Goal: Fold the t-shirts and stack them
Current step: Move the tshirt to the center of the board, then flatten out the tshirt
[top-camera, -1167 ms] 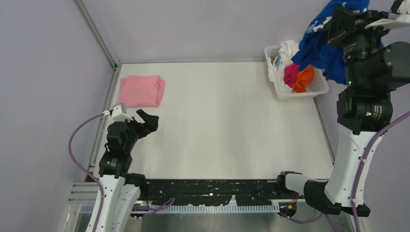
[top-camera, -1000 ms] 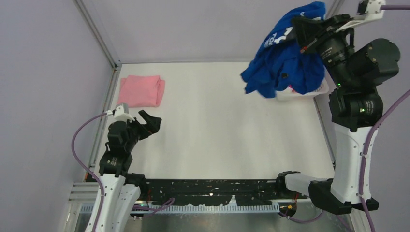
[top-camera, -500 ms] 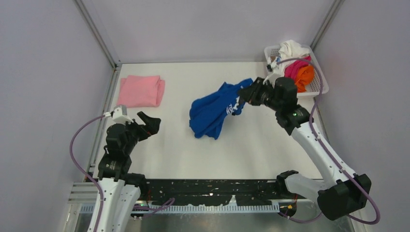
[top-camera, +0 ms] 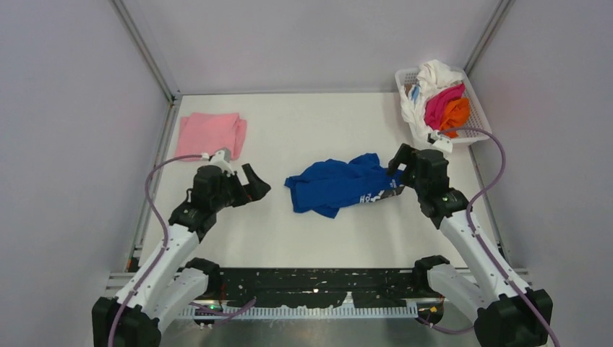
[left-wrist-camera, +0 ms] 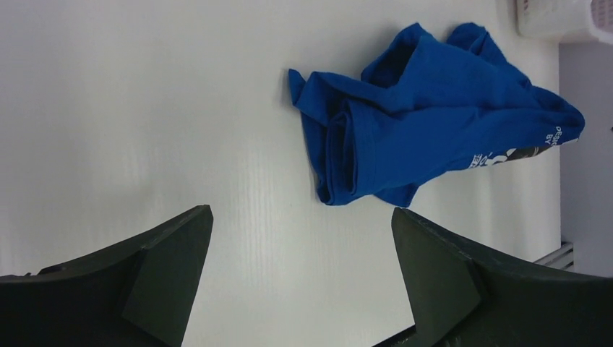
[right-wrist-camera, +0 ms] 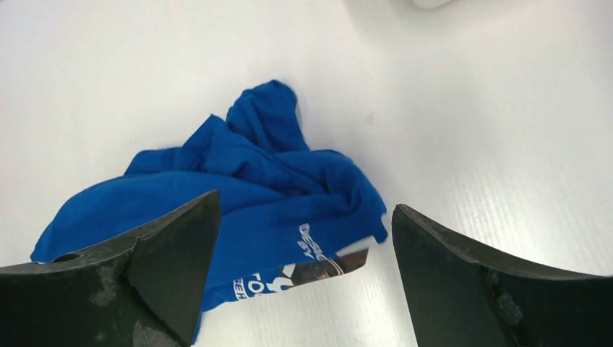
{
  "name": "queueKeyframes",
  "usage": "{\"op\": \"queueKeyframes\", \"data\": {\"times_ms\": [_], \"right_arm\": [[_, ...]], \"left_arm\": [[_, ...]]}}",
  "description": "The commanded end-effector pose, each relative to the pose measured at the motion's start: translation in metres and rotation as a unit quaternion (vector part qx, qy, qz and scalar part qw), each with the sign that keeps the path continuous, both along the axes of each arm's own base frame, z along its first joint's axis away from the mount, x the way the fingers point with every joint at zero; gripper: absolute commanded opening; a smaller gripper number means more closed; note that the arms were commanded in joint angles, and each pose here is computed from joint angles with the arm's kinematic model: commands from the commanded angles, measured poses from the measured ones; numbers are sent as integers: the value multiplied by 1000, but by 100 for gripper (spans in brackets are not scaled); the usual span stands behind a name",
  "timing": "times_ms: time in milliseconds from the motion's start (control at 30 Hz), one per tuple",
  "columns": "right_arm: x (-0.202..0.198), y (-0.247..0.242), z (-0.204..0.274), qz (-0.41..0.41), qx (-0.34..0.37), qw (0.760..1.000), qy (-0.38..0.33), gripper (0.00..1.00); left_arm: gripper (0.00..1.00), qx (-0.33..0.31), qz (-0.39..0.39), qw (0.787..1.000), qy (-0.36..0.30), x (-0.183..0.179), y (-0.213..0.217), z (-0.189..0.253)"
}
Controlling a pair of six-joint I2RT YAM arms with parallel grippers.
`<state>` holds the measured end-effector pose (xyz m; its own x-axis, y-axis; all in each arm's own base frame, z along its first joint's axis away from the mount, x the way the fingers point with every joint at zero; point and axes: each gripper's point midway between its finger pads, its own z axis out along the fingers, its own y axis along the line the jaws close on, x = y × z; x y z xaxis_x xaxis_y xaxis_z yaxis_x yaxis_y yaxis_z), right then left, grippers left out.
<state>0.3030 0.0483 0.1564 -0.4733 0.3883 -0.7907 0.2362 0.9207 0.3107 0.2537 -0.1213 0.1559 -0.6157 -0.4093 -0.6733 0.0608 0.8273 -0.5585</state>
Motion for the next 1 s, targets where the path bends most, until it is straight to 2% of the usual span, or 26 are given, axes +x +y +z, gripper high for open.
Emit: {"op": "queueKeyframes", "data": {"times_ms": [0, 33, 133, 300, 367, 667, 967], "right_arm": [[-1, -25, 26, -33, -55, 996, -54, 95], [-4, -26, 28, -30, -59, 996, -59, 95], [-12, -29, 28, -29, -63, 995, -65, 95], [-22, -29, 18, -24, -61, 996, -62, 95], [-24, -29, 9, -26, -57, 997, -52, 96], [-28, -43, -32, -82, -40, 996, -14, 95], [-22, -43, -49, -79, 5, 997, -8, 95]], "left_arm": [[99, 4, -44, 999, -27, 25, -32, 18], [99, 10, -50, 998, -20, 31, -36, 14], [89, 19, -72, 997, 12, 48, -51, -8], [68, 13, -107, 993, 51, 71, -72, -32], [63, 15, -116, 991, 63, 80, -78, -40], [53, 0, -168, 979, 117, 97, -109, -75], [46, 11, -172, 973, 155, 100, -113, -104]]}}
